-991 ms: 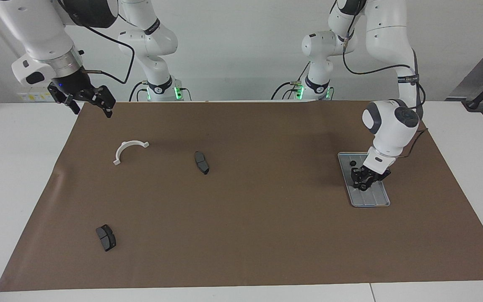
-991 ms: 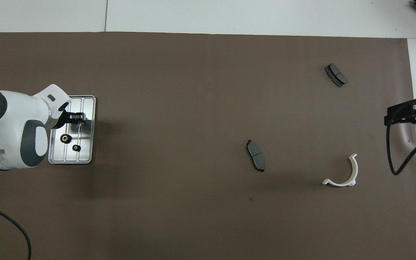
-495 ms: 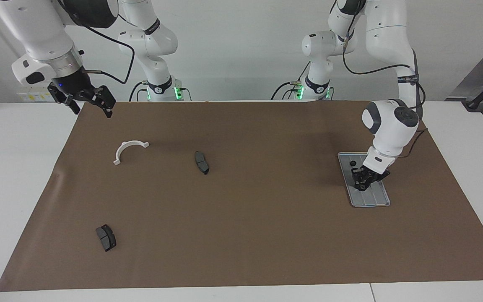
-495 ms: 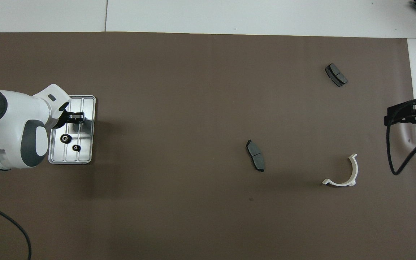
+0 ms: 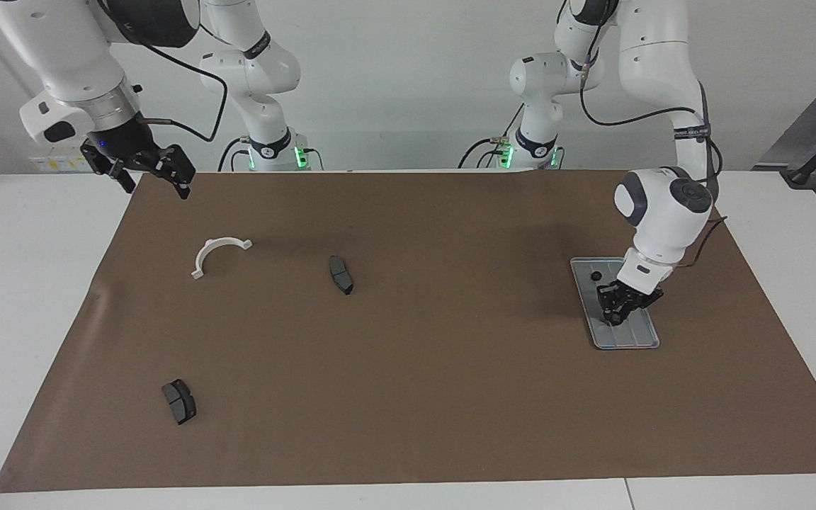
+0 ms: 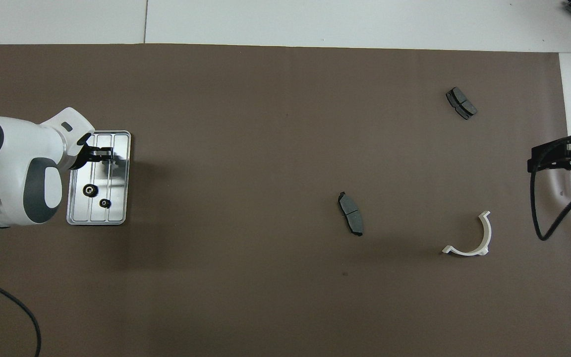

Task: Place bearing gear from tray to pile
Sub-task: 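Carry the bearing to mid-table and release it with the left gripper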

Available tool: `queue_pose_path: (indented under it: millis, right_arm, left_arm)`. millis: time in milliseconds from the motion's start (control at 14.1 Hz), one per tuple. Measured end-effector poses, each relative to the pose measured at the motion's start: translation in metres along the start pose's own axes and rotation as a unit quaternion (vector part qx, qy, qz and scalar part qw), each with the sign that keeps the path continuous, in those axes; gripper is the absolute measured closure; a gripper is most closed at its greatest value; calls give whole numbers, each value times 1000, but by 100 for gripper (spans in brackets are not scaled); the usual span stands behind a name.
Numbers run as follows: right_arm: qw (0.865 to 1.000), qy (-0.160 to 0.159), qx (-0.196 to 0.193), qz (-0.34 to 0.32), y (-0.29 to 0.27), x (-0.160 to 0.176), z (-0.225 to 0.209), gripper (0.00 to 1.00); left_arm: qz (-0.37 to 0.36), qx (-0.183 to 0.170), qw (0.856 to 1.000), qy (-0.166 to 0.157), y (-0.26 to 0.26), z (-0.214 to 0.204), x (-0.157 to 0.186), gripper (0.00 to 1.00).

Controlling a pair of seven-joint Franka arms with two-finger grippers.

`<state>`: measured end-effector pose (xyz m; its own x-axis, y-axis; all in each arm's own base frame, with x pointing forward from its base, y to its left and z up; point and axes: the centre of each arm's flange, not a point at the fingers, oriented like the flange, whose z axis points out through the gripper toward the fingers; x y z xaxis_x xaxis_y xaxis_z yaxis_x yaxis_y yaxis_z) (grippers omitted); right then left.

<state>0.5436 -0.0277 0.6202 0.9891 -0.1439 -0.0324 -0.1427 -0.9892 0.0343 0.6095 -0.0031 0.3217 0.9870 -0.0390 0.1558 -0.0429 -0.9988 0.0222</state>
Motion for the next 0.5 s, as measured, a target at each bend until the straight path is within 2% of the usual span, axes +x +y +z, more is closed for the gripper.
queue_pose_path:
  millis: [212, 495]
  right_arm:
    - [1000, 0, 0, 0, 0, 0, 0, 0]
    - [1000, 0, 0, 0, 0, 0, 0, 0]
  left_arm:
    - [11, -4, 1000, -16, 27, -21, 21, 64]
    - [-6, -14, 1000, -27, 136, -24, 15, 64]
